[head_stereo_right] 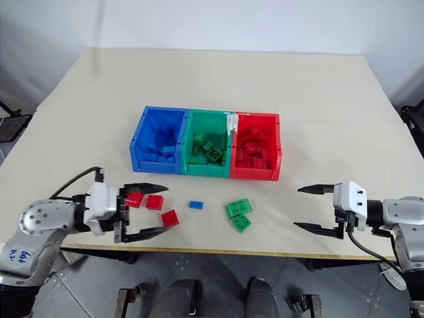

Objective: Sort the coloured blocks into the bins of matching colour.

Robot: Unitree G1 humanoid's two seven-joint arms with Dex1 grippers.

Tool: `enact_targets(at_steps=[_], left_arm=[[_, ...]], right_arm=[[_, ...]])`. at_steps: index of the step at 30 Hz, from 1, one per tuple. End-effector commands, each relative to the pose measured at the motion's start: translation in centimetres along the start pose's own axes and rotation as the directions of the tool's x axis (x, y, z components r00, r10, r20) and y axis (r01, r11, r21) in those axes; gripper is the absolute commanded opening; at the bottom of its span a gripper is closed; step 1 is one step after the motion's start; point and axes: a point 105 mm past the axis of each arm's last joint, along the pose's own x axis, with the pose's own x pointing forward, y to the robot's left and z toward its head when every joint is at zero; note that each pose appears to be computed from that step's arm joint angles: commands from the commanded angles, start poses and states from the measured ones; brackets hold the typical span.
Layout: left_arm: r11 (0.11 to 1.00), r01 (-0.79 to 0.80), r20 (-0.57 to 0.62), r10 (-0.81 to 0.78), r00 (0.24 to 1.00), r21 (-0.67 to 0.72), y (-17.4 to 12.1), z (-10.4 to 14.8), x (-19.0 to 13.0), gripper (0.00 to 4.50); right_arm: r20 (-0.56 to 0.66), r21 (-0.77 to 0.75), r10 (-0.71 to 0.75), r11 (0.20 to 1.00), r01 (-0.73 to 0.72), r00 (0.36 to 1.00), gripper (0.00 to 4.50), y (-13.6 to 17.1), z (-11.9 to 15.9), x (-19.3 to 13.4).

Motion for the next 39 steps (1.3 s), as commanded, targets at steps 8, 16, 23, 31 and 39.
enact_targets(at_steps=[8,16,23,31,39], left_arm=[[0.988,-0.15,-0.077,0.147,0.986,-0.044,0.0,-2.4,-3.5,4.49],[0.983,-0.154,-0.081,0.146,0.986,-0.098,-2.1,-2.4,-3.7,4.49],[0.977,-0.187,-0.09,0.178,0.98,-0.102,-2.4,-2.3,-3.9,4.5],[0.974,-0.202,-0.092,0.193,0.977,-0.1,-2.3,-2.4,-4.1,4.5],[0.966,-0.232,-0.062,0.226,0.972,-0.11,-1.8,-2.4,-4.1,4.5]], right_arm=[[-0.021,-0.035,0.256,0.966,-0.257,0.966,4.5,-0.4,2.9,7.4],[-0.078,-0.108,0.308,0.943,-0.315,0.948,4.5,-1.1,2.4,11.4],[-0.067,-0.139,0.338,0.929,-0.344,0.939,4.31,-0.9,2.1,12.8],[-0.057,-0.16,0.326,0.93,-0.331,0.944,1.94,-1.2,1.9,13.5],[-0.002,-0.142,0.262,0.955,-0.26,0.965,1.43,-2.0,2.4,12.4]])
